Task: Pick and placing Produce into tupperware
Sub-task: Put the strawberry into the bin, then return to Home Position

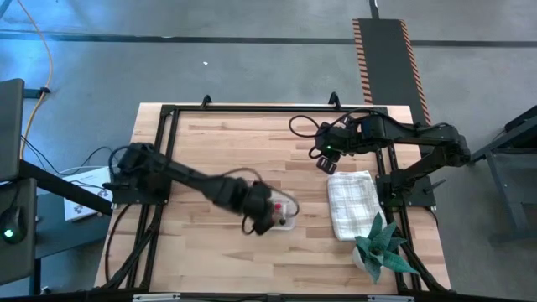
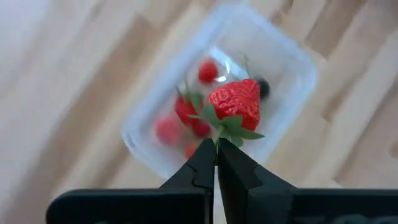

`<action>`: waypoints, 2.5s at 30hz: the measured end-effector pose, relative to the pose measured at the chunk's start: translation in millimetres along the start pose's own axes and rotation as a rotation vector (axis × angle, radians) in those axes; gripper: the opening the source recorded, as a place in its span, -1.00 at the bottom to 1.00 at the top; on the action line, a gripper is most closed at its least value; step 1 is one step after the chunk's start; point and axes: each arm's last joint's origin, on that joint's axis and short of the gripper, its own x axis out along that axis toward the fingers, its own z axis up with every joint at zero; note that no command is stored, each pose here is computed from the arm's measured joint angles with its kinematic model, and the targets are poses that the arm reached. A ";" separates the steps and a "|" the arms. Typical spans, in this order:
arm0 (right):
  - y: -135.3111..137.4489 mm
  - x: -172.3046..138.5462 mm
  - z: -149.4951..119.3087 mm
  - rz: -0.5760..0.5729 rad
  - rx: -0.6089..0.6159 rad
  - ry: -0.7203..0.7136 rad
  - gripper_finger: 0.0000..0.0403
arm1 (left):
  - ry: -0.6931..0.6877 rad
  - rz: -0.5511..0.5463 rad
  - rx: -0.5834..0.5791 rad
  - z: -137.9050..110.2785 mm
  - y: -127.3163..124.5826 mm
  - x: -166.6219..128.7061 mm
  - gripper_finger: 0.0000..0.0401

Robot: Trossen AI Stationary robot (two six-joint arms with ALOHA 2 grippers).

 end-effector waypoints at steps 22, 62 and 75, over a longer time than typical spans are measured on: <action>0.5 0.0 2.7 -0.005 0.174 -0.031 -0.34 | 0.040 -0.106 0.402 33.8 5.9 64.0 -1.00; -81.6 -104.8 -118.8 0.199 0.353 -0.716 -1.00 | -0.487 -0.126 0.251 43.8 175.4 -66.7 -0.94; -64.6 -11.4 -185.7 0.536 0.473 -1.174 -1.00 | -0.864 -0.505 0.077 -49.4 276.0 -34.7 -0.99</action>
